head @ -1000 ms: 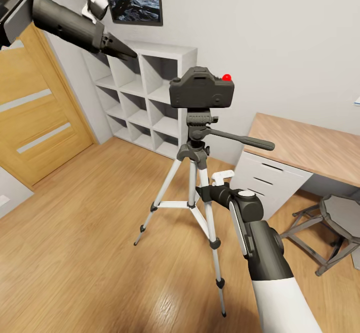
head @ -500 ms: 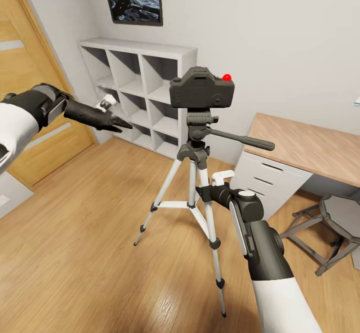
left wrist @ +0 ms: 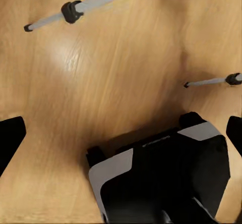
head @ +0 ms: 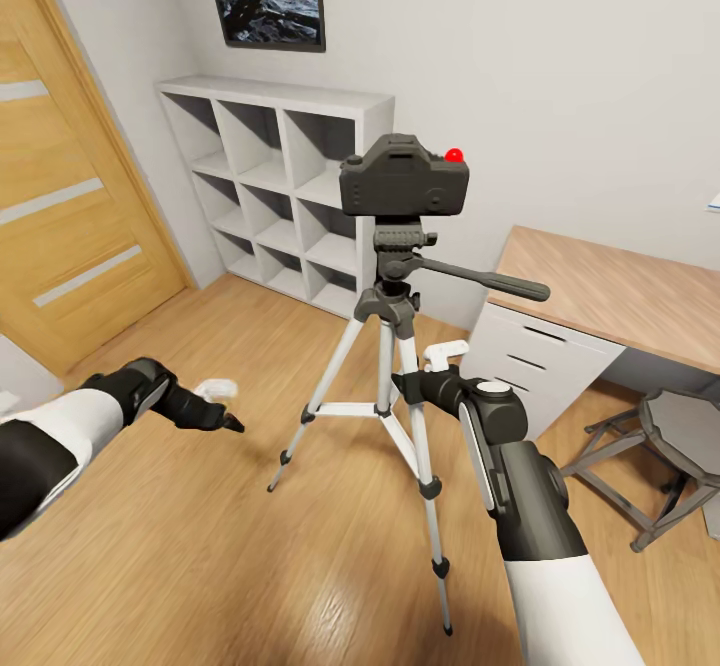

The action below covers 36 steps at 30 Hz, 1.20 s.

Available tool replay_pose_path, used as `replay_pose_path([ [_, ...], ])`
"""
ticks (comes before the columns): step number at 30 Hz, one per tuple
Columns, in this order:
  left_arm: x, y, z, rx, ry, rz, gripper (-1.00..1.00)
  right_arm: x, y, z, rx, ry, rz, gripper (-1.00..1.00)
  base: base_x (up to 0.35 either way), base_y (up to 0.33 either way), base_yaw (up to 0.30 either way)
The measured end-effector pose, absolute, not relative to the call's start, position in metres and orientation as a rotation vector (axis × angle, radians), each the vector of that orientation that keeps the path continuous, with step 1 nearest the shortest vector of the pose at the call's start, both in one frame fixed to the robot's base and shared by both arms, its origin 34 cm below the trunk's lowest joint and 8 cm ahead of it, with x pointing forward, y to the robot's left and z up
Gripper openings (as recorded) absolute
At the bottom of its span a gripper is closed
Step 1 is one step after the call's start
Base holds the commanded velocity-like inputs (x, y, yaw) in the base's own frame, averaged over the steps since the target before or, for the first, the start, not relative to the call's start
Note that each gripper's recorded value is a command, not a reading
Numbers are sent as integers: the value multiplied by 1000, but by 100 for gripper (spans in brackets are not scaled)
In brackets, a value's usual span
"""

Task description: Attach the digital camera to the camera tripod in the bedroom.

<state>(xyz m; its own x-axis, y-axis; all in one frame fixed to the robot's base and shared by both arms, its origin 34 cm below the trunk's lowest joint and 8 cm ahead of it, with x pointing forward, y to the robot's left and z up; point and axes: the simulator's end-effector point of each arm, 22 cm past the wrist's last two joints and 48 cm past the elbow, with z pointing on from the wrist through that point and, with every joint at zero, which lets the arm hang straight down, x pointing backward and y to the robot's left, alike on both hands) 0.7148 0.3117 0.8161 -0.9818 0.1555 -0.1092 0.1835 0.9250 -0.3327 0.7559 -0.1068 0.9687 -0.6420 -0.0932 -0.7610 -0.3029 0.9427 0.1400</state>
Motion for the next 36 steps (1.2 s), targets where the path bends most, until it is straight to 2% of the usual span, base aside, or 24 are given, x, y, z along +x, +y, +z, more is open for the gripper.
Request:
replay_pose_path([
  [10,572,329,692,141,3085,-435,100,756,-107,969,-277,2261,323,-100,0,0,0],
  [17,444,339,633,-155,3166,-362,100,755,-108,968,-274,2266,324,-100,0,0,0],
  [24,358,343,606,-370,3171,-250,100,755,-108,968,-272,2270,325,-100,0,0,0],
  [27,327,345,598,-405,3177,-167,100,755,-108,968,-272,2270,325,-100,0,0,0],
  [36,226,356,591,-412,3245,310,100,755,-108,968,-273,2270,325,-100,0,0,0],
])
